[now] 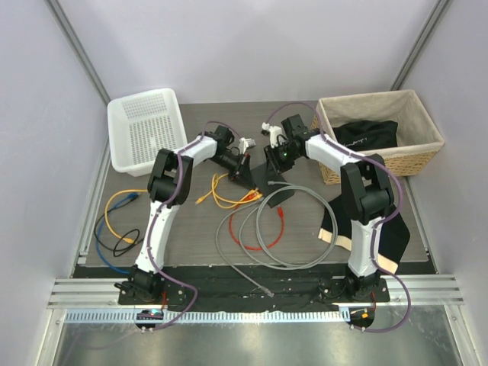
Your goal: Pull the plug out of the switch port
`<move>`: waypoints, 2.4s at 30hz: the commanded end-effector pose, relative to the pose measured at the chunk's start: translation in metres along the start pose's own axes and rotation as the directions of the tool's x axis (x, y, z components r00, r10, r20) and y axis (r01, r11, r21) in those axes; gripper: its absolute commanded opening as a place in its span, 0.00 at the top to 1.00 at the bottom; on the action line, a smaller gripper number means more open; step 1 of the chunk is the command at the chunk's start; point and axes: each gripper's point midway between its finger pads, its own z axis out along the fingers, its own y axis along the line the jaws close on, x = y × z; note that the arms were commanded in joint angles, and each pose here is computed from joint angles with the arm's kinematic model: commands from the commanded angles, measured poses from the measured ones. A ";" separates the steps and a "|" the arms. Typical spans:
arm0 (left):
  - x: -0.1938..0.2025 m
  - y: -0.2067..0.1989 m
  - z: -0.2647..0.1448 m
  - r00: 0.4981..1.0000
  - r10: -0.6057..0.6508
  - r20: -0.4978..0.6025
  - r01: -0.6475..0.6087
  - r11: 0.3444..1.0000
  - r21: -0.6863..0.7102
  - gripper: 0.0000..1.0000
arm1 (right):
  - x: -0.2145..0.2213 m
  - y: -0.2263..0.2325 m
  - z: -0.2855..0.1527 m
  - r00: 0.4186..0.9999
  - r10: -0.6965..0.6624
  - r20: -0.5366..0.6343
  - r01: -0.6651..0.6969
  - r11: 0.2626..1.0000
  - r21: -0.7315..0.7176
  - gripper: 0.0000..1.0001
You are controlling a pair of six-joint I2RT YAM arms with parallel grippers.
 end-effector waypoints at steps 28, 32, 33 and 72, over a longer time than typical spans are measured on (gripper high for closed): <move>0.005 0.000 -0.024 0.988 0.120 -0.099 -0.124 0.992 -0.037 0.61 | 0.048 -0.023 0.023 0.991 -0.029 -0.131 0.041 0.996 0.083 0.69; -0.001 0.001 -0.020 0.994 0.094 -0.060 -0.095 0.995 -0.012 0.50 | 0.051 -0.022 0.020 0.991 -0.038 -0.130 0.050 0.995 0.088 0.68; -0.002 0.001 -0.018 0.995 0.086 -0.054 -0.086 0.996 -0.001 0.49 | 0.054 -0.022 0.020 0.990 -0.036 -0.136 0.048 0.995 0.089 0.68; 0.059 0.031 -0.069 0.694 0.556 -0.458 -0.709 0.639 -0.298 0.39 | 0.055 -0.023 0.017 0.991 -0.047 -0.122 0.060 0.993 0.105 0.67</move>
